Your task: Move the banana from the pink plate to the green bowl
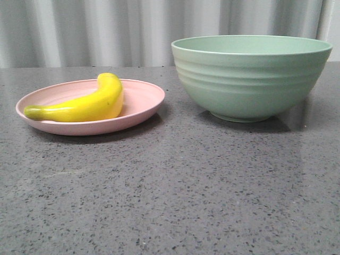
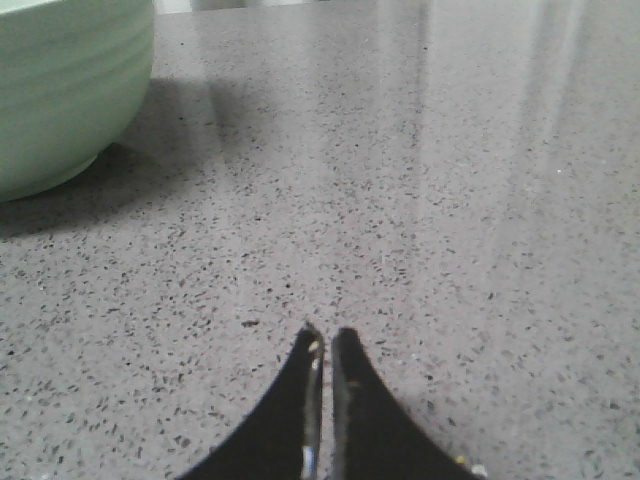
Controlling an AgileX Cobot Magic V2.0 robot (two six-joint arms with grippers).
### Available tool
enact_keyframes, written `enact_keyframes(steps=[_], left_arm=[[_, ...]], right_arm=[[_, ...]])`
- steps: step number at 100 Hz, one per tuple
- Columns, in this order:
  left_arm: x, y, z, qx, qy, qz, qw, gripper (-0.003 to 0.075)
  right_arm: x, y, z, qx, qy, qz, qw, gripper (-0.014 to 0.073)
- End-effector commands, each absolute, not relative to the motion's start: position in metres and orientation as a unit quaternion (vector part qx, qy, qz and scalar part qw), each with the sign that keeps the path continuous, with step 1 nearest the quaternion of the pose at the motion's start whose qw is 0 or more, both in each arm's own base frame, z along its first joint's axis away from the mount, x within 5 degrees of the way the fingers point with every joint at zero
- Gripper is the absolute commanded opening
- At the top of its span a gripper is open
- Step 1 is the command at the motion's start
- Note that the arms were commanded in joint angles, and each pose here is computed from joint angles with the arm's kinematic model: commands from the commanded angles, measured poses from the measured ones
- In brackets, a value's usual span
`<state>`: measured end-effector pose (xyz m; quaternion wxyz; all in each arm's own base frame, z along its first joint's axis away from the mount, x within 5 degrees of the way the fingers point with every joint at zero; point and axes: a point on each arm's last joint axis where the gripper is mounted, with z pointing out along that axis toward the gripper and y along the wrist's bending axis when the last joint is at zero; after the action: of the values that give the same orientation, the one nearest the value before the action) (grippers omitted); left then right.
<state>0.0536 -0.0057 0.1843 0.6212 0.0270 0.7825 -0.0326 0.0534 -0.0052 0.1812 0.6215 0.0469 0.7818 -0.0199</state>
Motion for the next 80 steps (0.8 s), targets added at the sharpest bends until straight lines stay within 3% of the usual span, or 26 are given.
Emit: enact_keyframes(steps=[1, 67, 80], left_arm=[[0.0531, -0.0053, 0.1811, 0.022, 0.767, -0.034, 0.64, -0.0019], [0.0531, -0.0053, 0.1811, 0.022, 0.767, -0.034, 0.64, -0.0018], [0.0541, -0.0048, 0.1874, 0.019, 0.744, -0.033, 0.667, -0.0018]], right_arm=[[0.0536, -0.0057, 0.175, 0.044, 0.778, -0.027, 0.626, -0.0079], [0.0536, -0.0057, 0.175, 0.044, 0.778, -0.027, 0.626, -0.0079], [0.0536, -0.0057, 0.1752, 0.044, 0.777, -0.027, 0.627, -0.0079]])
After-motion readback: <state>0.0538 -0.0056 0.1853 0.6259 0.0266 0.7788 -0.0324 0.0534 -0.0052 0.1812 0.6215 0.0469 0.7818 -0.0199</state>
